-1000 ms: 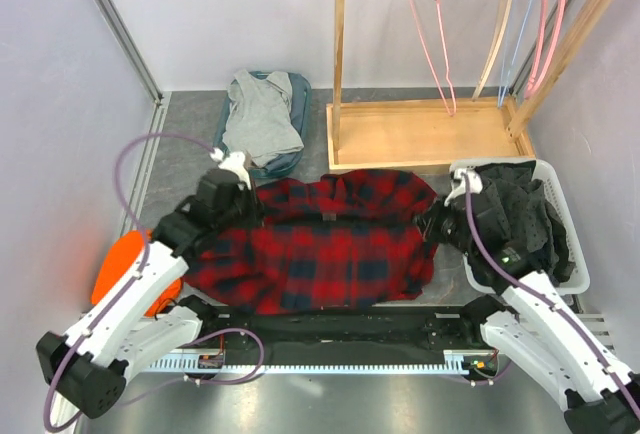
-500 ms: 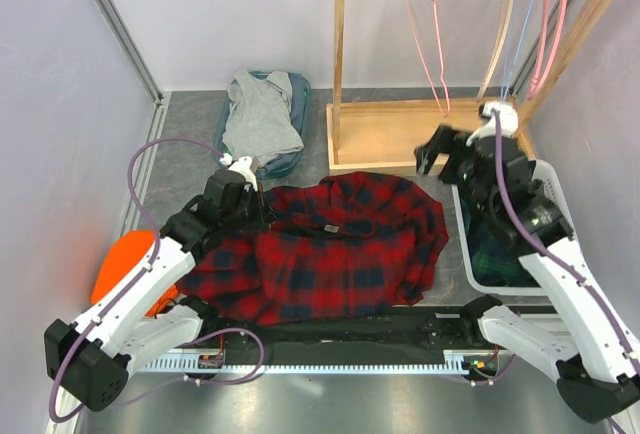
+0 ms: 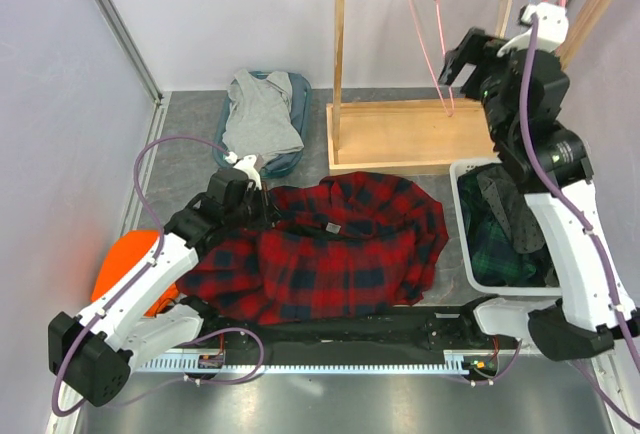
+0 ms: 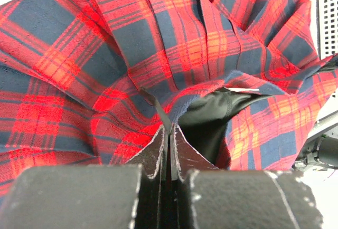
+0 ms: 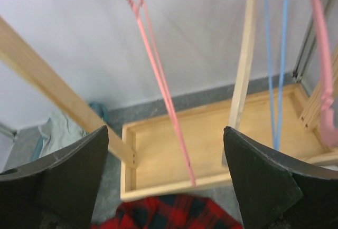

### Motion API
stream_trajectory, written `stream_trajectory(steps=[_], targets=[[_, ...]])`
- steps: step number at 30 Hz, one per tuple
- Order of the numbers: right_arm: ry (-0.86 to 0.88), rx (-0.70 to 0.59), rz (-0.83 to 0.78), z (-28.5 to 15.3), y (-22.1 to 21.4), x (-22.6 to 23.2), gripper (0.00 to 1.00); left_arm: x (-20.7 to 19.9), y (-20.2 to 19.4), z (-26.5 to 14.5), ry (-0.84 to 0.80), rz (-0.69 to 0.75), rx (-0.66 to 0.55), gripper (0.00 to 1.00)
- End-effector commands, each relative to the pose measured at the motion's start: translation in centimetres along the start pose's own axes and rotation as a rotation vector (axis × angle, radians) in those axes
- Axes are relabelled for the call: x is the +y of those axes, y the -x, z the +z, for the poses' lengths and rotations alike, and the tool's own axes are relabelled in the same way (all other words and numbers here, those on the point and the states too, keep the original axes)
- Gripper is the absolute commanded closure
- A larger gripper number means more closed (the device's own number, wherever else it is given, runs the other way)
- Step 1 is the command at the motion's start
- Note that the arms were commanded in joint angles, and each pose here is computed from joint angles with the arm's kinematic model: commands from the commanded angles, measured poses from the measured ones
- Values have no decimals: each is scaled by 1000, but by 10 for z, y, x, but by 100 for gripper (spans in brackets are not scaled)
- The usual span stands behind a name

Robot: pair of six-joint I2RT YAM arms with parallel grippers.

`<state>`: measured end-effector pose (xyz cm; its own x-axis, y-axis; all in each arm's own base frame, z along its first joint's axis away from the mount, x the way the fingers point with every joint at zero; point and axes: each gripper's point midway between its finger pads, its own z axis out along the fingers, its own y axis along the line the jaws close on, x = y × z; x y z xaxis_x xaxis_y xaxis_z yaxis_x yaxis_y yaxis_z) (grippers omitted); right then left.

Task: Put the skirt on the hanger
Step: Pick up the hanger from the clothesline.

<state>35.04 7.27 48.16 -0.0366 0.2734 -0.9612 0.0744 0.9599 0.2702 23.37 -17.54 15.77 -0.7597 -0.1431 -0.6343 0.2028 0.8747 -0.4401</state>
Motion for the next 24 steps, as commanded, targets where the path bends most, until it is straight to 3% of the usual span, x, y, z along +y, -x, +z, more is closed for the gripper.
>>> stream_trajectory(steps=[1, 5, 16, 22, 24], targets=[[-69, -91, 22, 17, 48, -21, 7, -20, 24, -4, -76, 1, -63, 98], [-86, -74, 49, 42, 62, -34, 12, -19, 22, -3, -74, 0, -61, 98], [-127, 82, 89, 103, 20, -65, 33, -18, 23, 0, -66, 1, -55, 98], [-174, 79, 100, 109, 16, -74, 59, -16, 20, 4, -55, 5, -44, 98], [-206, 61, 96, 108, 21, -80, 75, -15, 20, 5, -51, 6, -41, 98]])
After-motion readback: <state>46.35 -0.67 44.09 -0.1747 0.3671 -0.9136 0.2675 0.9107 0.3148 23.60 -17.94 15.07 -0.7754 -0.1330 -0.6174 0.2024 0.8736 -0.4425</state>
